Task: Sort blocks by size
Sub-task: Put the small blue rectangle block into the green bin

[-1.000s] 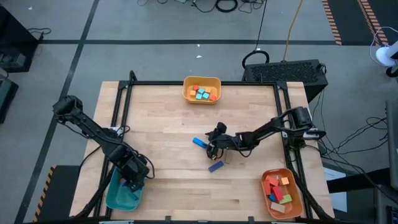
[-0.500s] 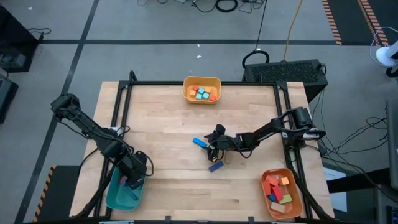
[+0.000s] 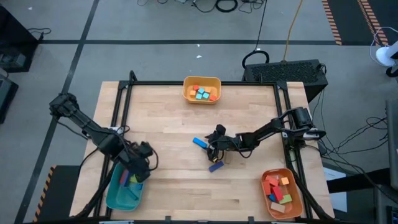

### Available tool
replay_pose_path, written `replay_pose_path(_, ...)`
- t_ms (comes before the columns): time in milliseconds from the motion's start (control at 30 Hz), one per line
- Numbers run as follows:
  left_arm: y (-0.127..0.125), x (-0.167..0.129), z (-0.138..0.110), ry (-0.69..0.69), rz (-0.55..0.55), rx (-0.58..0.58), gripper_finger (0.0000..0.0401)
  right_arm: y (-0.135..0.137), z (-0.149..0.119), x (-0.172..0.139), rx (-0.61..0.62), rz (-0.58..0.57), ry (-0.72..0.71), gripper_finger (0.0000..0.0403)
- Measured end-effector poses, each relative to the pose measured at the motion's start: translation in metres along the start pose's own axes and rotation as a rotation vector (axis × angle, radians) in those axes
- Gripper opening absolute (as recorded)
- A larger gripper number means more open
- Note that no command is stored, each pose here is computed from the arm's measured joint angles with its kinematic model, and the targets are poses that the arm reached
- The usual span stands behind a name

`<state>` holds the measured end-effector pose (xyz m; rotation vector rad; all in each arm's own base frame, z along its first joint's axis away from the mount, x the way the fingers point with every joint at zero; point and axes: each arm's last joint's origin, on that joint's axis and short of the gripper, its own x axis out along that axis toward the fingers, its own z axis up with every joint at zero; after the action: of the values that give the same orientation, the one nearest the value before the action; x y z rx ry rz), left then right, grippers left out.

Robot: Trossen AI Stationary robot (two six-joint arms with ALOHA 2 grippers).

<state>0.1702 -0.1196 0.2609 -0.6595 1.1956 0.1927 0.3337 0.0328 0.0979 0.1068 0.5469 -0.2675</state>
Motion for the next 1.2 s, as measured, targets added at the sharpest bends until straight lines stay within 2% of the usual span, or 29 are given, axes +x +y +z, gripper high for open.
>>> replay_pose_path(100, 0.004, 0.000, 0.008, -0.100, 0.049, 0.055, 0.0193, 0.001, -0.003, 0.001, -0.005, 0.042, 0.023, 0.0247)
replay_pose_path(300, 0.009, -0.001, 0.023, -0.281, 0.155, 0.152, 0.0193, 0.001, -0.012, 0.008, -0.014, 0.042, 0.051, 0.0247)
replay_pose_path(567, 0.016, -0.004, 0.036, -0.493, 0.318, 0.204, 0.0193, 0.004, -0.009, 0.016, -0.035, 0.048, 0.064, 0.0246)
replay_pose_path(667, 0.017, 0.001, 0.041, -0.647, 0.421, 0.251, 0.0193, 0.005, -0.008, 0.017, -0.038, 0.054, 0.065, 0.0231)
replay_pose_path(800, 0.016, 0.014, 0.048, -0.814, 0.530, 0.301, 0.0193, 0.005, -0.009, 0.017, -0.041, 0.056, 0.074, 0.0192)
replay_pose_path(967, 0.015, 0.028, 0.063, -0.844, 0.615, 0.341, 0.0193, 0.005, -0.009, 0.017, -0.042, 0.060, 0.076, 0.0142)
replay_pose_path(1200, 0.018, 0.043, 0.085, -0.868, 0.645, 0.265, 0.0193, 0.005, -0.010, 0.017, -0.051, 0.058, 0.083, 0.0105)
